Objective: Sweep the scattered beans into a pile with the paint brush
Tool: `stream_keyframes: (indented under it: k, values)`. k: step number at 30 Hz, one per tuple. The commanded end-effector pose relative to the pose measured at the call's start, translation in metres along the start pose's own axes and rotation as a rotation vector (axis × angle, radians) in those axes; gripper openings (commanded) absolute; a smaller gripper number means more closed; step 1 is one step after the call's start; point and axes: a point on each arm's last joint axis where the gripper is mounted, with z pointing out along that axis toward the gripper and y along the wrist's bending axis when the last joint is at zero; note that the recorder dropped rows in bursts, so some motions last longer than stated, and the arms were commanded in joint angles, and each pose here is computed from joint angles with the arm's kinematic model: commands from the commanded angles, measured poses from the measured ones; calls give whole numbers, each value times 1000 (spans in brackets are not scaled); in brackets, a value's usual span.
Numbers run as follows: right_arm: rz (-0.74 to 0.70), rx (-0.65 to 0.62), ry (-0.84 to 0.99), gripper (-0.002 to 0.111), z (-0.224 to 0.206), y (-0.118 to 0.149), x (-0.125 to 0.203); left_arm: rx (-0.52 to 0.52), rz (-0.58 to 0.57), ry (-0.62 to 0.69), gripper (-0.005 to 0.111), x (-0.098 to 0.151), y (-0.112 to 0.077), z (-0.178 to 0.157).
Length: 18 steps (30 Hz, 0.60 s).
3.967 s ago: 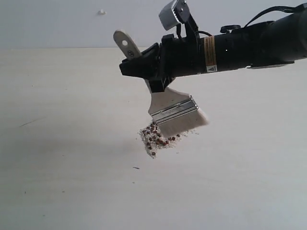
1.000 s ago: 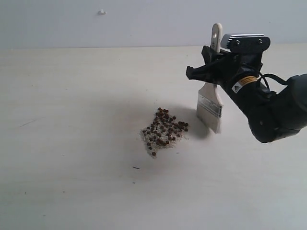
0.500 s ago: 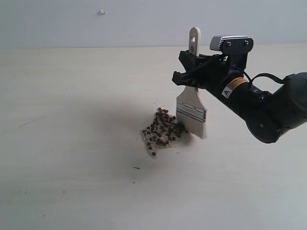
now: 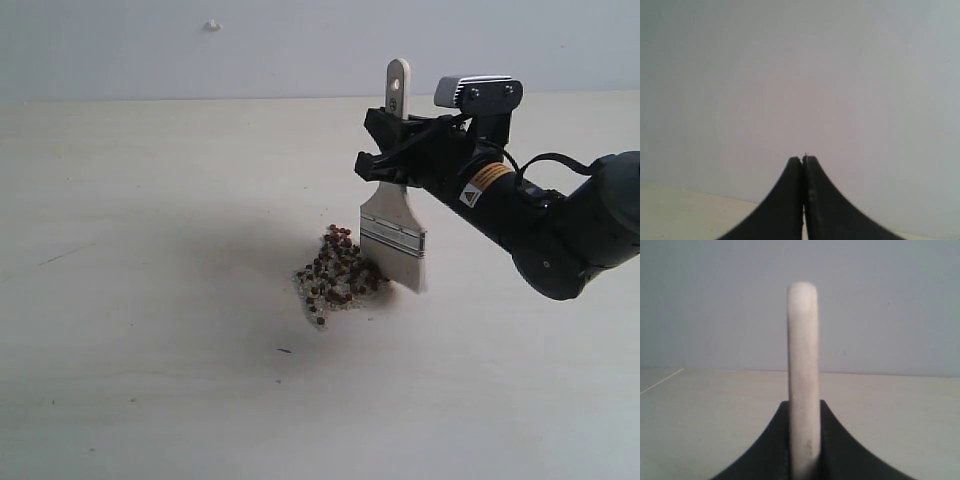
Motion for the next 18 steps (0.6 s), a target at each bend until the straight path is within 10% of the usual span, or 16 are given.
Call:
stream_keyframes:
  k: [1,18]
  values:
    - [2,-10,-26,0,2,1,-3,-3,8,3,0,2,1,-1]
    - [-135,2,-25,0,-6,13,-43,-3,8,3,0,2,1,-1]
